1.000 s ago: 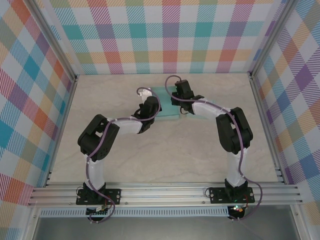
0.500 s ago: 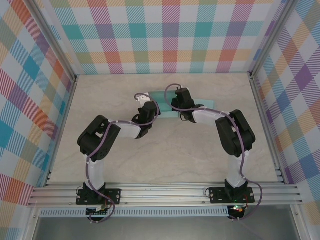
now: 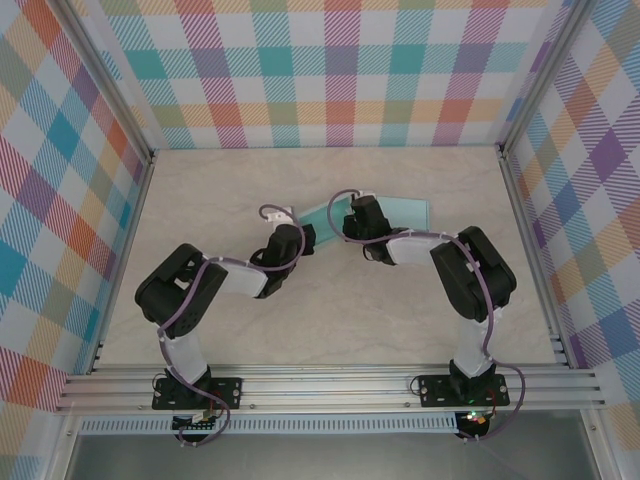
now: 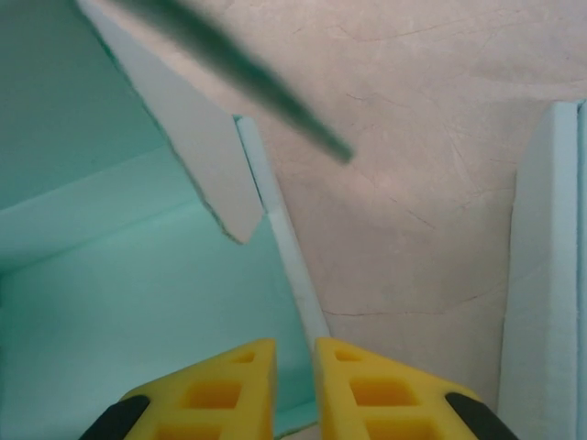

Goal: Fold the paper box

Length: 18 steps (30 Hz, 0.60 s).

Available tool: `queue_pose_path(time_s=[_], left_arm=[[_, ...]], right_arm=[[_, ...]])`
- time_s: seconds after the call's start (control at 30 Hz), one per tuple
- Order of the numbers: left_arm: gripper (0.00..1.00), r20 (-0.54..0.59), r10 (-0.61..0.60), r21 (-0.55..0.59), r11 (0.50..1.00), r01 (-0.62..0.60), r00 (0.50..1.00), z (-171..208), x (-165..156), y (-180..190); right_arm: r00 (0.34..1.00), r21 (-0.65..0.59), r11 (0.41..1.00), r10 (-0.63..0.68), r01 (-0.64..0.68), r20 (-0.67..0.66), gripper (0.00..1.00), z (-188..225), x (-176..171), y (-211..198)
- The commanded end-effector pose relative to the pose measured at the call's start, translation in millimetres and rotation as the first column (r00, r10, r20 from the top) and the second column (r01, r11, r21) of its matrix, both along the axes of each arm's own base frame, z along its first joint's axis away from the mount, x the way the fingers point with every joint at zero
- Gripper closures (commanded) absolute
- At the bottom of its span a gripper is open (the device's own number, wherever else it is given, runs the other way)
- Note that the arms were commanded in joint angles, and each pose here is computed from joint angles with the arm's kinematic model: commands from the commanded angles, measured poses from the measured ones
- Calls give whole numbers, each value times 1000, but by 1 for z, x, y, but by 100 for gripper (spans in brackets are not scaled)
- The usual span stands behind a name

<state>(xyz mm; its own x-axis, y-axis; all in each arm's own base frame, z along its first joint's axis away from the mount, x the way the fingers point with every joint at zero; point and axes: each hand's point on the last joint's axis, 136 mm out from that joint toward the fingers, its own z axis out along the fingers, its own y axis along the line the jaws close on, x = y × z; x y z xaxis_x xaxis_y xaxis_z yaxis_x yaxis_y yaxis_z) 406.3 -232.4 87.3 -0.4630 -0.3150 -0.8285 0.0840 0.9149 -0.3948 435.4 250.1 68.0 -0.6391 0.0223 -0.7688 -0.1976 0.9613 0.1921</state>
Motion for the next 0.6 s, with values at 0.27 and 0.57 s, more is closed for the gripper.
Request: queue_pose_path(time_s=[0.27, 0.57], left_arm=[[16, -16, -88, -179, 980, 84, 996, 35, -56, 4], [22, 5, 115, 1, 993, -115, 993, 125, -70, 71]], right_arm=[[999, -17, 1000, 7, -6, 40, 80, 10, -5, -2], [998, -22, 1000, 10, -9, 56, 79, 17, -4, -2]])
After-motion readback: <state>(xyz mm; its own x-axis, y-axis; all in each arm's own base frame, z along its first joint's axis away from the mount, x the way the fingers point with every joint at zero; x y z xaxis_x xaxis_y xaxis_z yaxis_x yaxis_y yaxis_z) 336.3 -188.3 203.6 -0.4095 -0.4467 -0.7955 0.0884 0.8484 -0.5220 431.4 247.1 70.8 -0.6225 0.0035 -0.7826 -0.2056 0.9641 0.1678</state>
